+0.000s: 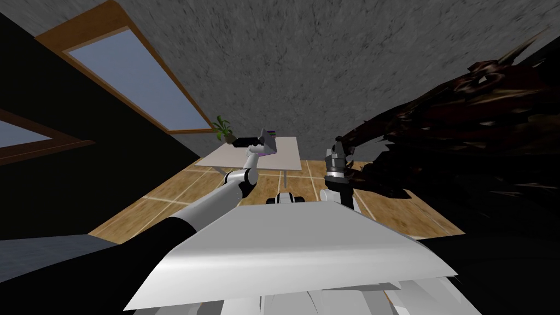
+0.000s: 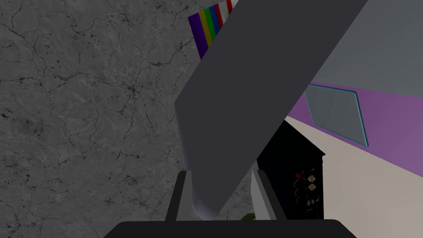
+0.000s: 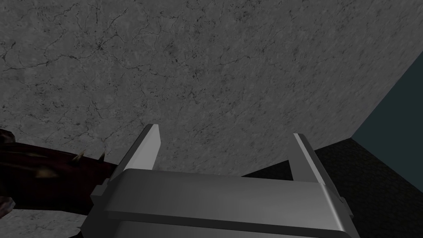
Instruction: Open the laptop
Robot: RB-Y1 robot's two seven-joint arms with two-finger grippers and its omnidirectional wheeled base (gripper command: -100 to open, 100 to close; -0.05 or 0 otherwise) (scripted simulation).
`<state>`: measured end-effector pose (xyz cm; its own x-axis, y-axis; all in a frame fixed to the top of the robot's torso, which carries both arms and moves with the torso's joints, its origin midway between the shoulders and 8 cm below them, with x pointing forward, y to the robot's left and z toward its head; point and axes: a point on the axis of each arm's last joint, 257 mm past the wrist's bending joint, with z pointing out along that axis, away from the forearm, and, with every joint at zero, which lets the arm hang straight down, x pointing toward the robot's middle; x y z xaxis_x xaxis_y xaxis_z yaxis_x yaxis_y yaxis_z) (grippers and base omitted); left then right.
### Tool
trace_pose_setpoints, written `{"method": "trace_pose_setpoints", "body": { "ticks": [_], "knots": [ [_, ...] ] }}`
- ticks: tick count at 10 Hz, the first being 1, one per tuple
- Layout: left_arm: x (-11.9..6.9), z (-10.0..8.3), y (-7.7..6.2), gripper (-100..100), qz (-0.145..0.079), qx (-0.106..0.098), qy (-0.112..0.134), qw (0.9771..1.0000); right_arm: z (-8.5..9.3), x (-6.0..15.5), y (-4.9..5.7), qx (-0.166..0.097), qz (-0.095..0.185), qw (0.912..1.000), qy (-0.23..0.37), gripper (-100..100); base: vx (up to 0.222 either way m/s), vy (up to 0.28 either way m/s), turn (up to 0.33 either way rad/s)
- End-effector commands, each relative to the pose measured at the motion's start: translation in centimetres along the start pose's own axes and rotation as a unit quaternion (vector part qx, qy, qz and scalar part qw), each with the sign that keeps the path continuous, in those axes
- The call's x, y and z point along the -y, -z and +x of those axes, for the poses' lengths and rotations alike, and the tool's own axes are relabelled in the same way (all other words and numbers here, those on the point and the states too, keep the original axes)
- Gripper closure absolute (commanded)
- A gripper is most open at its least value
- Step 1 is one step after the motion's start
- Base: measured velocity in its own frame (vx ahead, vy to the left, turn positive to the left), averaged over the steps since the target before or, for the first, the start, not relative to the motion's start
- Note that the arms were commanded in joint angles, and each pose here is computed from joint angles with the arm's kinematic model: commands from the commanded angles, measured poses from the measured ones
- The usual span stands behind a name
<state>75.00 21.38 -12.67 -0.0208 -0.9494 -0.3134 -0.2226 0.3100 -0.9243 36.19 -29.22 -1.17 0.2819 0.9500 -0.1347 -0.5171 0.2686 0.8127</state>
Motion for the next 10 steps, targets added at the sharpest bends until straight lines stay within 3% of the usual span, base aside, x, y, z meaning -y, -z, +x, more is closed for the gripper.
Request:
{"method": "trace_pose_setpoints", "body": {
  "ticks": [1, 3, 4, 5, 6, 8, 10],
  "knots": [
    [-0.6, 1.2, 0.2, 100, 0.0, -0.011, 0.053, 0.9985, 0.0, 0.0, 0.0, 0.0, 0.0, 1.0, 0.0, 0, 0.012, 0.126, -0.008],
    [-1.2, 2.2, 0.3, 100, -0.002, -0.02, 0.093, 0.9954, 0.0, 0.0, 0.0, 0.0, 0.0, 1.0, 0.0, 0, 0.001, 0.131, -0.01],
    [-1.2, 1.9, 0.2, 100, -0.003, -0.018, 0.079, 0.9967, 0.0, 0.0, 0.0, 0.0, 0.0, 1.0, 0.0, 0, 0.0, 0.066, -0.006],
    [-2.8, 3.0, 0.4, 100, -0.004, -0.024, 0.128, 0.9915, 0.0, 0.0, 0.0, 0.0, 0.0, 1.0, 0.0, 0, 0.029, 0.126, -0.093],
    [-2.8, 3.0, 0.4, 100, -0.004, -0.024, 0.128, 0.9915, 0.0, 0.0, 0.0, 0.0, 0.0, 1.0, 0.0, 0, 0.023, 0.141, -0.089],
    [-4.2, 3.8, 0.6, 100, -0.003, -0.027, 0.174, 0.9844, 0.0, 0.0, 0.0, 0.0, 0.0, 1.0, 0.0, 0, -0.005, 0.138, -0.086],
    [-5.7, 4.5, 0.9, 100, -0.003, -0.029, 0.219, 0.9752, 0.0, 0.0, 0.0, 0.0, 0.0, 1.0, 0.0, 0, 0.011, 0.159, -0.092]
  ]
}}
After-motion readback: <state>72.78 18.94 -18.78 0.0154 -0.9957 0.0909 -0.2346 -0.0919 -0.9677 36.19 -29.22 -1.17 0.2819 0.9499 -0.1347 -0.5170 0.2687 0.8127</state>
